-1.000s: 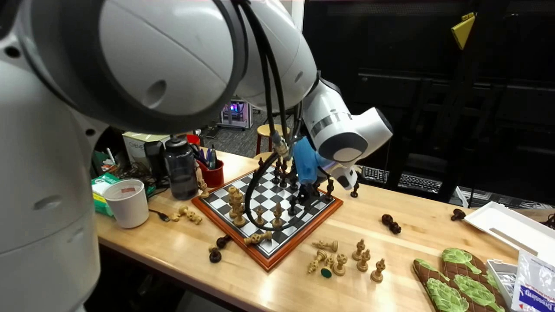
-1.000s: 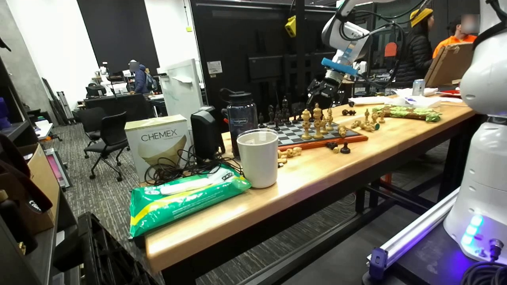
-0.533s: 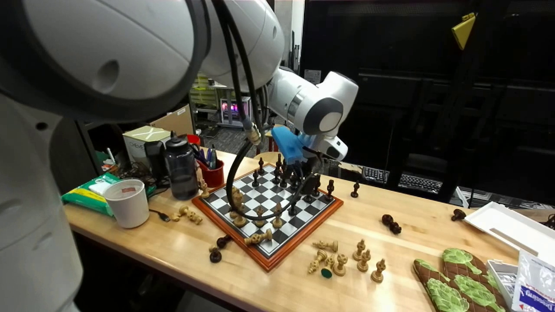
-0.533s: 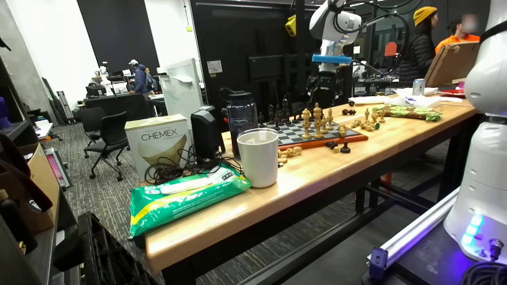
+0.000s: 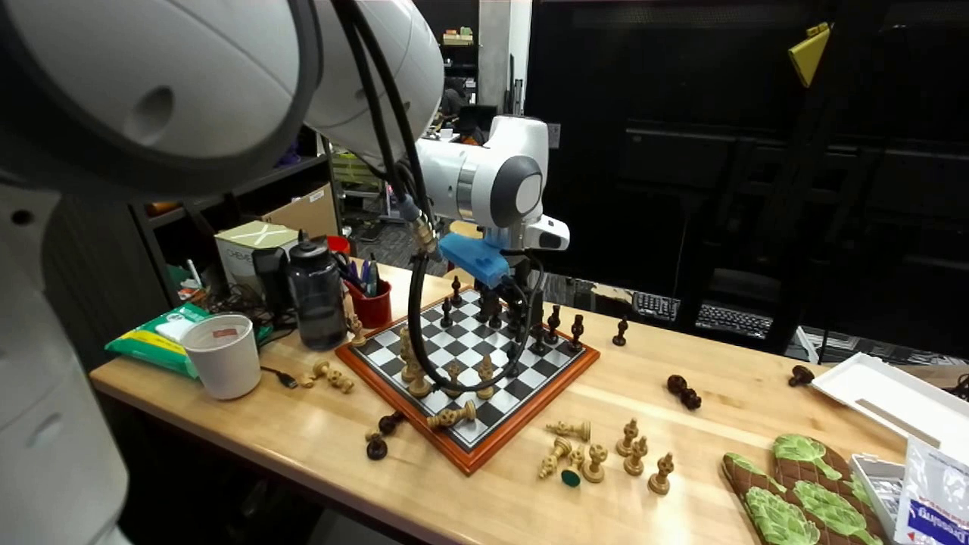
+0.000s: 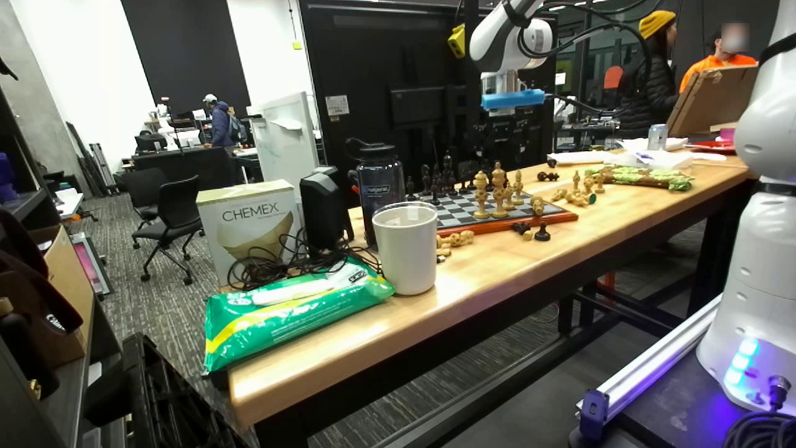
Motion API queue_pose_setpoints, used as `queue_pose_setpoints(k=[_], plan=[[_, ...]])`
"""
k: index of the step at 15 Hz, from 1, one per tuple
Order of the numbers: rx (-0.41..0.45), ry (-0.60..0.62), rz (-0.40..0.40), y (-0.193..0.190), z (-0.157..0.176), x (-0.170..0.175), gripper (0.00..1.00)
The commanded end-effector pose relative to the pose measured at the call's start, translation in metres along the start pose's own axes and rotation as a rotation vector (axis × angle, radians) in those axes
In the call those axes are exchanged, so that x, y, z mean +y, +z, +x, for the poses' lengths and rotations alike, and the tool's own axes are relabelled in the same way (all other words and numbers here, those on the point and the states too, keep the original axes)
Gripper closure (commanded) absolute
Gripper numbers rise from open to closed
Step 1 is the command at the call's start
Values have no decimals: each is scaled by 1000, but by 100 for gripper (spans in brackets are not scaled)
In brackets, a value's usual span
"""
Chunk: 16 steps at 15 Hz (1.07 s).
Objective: Remove a chess piece from the chessboard
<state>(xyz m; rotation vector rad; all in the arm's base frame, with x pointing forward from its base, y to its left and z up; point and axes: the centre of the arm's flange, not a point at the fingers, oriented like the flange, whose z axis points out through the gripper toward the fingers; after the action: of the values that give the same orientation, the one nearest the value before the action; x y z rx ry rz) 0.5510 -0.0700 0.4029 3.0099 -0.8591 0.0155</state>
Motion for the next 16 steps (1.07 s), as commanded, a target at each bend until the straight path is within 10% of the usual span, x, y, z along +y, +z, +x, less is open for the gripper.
queue_pose_setpoints(k=[1, 16], plan=[[78, -131, 13, -3, -26, -6, 0], [79, -161, 0, 9, -11, -16, 0]])
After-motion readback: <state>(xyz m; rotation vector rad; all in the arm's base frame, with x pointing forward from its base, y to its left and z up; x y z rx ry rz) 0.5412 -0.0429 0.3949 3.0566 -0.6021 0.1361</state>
